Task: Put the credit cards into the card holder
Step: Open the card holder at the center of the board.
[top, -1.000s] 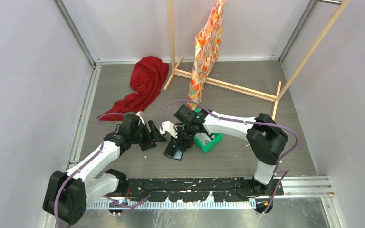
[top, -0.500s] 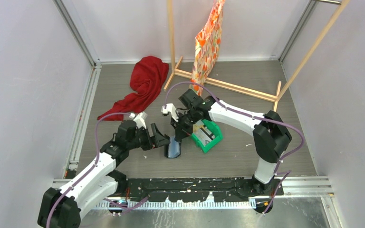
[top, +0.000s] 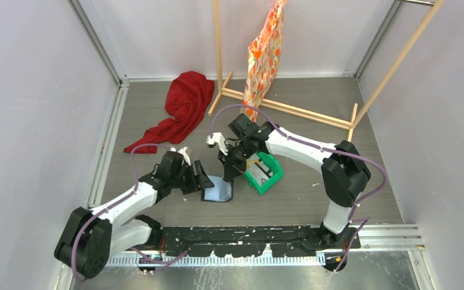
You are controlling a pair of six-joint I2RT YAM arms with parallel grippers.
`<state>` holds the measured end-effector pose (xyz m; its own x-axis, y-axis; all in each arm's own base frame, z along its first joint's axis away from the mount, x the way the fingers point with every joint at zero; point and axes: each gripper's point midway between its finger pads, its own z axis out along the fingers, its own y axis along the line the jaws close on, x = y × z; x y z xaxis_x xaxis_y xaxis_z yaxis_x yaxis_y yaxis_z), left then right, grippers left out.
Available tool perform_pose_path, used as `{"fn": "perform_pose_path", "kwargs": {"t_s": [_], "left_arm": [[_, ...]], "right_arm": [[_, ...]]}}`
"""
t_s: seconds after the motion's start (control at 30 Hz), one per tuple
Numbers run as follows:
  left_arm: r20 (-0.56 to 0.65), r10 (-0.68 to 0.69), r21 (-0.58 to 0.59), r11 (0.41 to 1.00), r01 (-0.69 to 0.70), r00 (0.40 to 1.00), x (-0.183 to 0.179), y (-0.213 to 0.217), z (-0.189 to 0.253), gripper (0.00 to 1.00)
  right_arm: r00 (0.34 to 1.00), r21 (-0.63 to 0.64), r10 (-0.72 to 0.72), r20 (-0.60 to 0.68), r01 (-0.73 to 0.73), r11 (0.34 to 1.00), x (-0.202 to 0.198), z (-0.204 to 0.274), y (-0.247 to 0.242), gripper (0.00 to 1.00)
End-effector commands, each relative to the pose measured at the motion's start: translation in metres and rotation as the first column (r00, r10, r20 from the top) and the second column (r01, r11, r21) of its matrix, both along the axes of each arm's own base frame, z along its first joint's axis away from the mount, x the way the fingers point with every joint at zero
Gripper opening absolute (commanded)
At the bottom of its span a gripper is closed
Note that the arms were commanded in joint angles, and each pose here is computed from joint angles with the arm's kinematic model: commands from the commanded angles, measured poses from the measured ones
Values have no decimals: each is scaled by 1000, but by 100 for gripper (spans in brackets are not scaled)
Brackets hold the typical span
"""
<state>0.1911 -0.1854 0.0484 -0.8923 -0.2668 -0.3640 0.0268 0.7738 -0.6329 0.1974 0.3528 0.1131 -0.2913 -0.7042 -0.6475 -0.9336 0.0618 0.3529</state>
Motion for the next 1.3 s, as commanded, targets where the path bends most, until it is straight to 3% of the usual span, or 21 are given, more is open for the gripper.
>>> {"fn": "perform_pose_path", "kwargs": {"t_s": [0.0,0.07,0.2,0.4,0.53,0.63,0.73,0.9,1.1,1.27], "left_arm": [[-13,-8,21,1000,8,1000,10,-6,3,59],[-32,-18,15,1000,18,999,10,-9,1,50],[-50,-37,-2,999,37,998,10,-14,-1,24],[-60,-41,-20,999,39,997,10,-17,0,4],[-48,-43,-14,999,42,998,12,-17,7,0],[-22,-40,5,999,40,999,14,-14,15,1],[45,-49,-12,999,49,998,17,-14,37,9],[215,-46,-43,997,56,976,25,-13,81,31],[291,-39,-73,995,63,956,27,-13,104,43],[319,-2,-200,977,69,948,33,-29,119,47]], "right_arm": [[1000,-15,16,-15,-16,1000,-9,0,-12,5],[1000,-32,17,-22,-18,999,-12,-5,-16,6],[999,-80,16,-33,-18,997,-20,-17,-30,7],[998,-145,18,-53,-26,989,-30,-33,-48,13],[998,-180,26,-54,-36,983,-32,-39,-56,20],[999,-223,22,-36,-29,974,-31,-51,-64,33],[1000,-256,-4,-12,1,967,-28,-62,-71,45],[1000,-242,12,-20,-17,970,-33,-57,-74,58],[989,-98,70,-131,-83,992,-42,-3,-64,60],[979,16,77,-188,-75,997,-34,54,-65,60]]}}
